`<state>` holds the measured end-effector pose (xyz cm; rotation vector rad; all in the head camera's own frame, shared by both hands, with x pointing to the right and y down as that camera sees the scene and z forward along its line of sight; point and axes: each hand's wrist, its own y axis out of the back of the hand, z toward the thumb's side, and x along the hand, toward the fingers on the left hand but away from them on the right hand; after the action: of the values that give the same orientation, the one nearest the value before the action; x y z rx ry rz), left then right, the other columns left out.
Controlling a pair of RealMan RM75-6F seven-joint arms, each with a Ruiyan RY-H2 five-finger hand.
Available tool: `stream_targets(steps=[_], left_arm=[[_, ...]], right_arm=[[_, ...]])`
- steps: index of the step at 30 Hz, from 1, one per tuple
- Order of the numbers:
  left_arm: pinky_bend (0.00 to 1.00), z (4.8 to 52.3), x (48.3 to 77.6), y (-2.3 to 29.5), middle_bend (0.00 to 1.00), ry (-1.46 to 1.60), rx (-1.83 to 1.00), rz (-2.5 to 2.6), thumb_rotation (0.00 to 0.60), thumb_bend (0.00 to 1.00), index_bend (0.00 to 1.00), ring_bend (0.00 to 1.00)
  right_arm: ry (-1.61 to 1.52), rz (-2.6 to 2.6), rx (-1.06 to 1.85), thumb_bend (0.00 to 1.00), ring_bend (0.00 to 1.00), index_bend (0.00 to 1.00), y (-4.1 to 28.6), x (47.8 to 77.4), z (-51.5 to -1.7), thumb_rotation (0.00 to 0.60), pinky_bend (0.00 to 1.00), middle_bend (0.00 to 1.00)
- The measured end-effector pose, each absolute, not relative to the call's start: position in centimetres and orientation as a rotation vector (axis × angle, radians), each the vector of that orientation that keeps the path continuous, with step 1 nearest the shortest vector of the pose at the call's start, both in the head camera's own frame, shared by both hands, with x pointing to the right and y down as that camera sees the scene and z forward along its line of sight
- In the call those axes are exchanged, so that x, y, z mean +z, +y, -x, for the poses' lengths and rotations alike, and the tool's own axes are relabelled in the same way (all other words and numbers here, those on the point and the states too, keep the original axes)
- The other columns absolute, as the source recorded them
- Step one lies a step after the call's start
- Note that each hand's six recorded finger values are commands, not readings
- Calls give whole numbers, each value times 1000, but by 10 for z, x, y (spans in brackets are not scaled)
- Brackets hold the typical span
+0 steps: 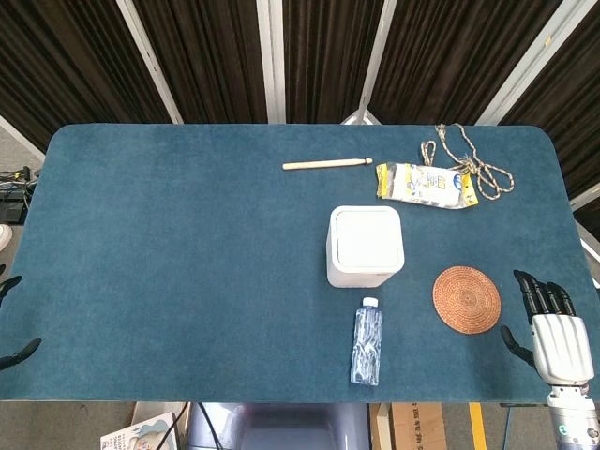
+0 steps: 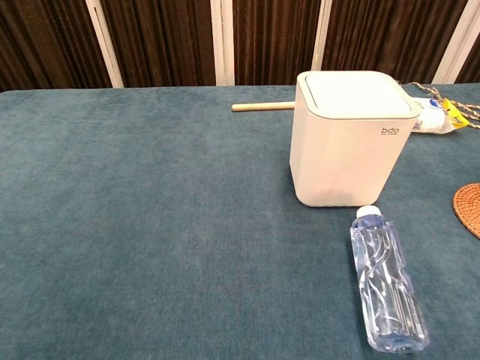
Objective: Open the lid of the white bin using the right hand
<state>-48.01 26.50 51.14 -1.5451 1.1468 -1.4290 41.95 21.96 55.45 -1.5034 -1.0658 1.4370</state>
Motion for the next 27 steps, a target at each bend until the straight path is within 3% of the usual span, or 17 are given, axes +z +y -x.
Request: stream_targets(steps=[14,19,22,27], left_arm=[[0,480,510,266,41,1149,-1429,1551,600,164,158,0],[0,483,510,264,41,1163,-1427,1547,600,164,158,0],[0,482,508,264,41,1167,-1418,1546,600,164,158,0],[0,482,506,267,41,1172,-1413,1546,600,164,158,0]], right_arm=[[-1063,1505,1441,293,187,65,220,556,-418,600,149,154],[-1065,1518,1436,293,220,65,220,557,-416,600,197,155],[-1064,1530,1428,293,284,67,221,557,-415,600,249,237],[-1094,1558,1388,295,468,93,221,554,-411,600,427,457]])
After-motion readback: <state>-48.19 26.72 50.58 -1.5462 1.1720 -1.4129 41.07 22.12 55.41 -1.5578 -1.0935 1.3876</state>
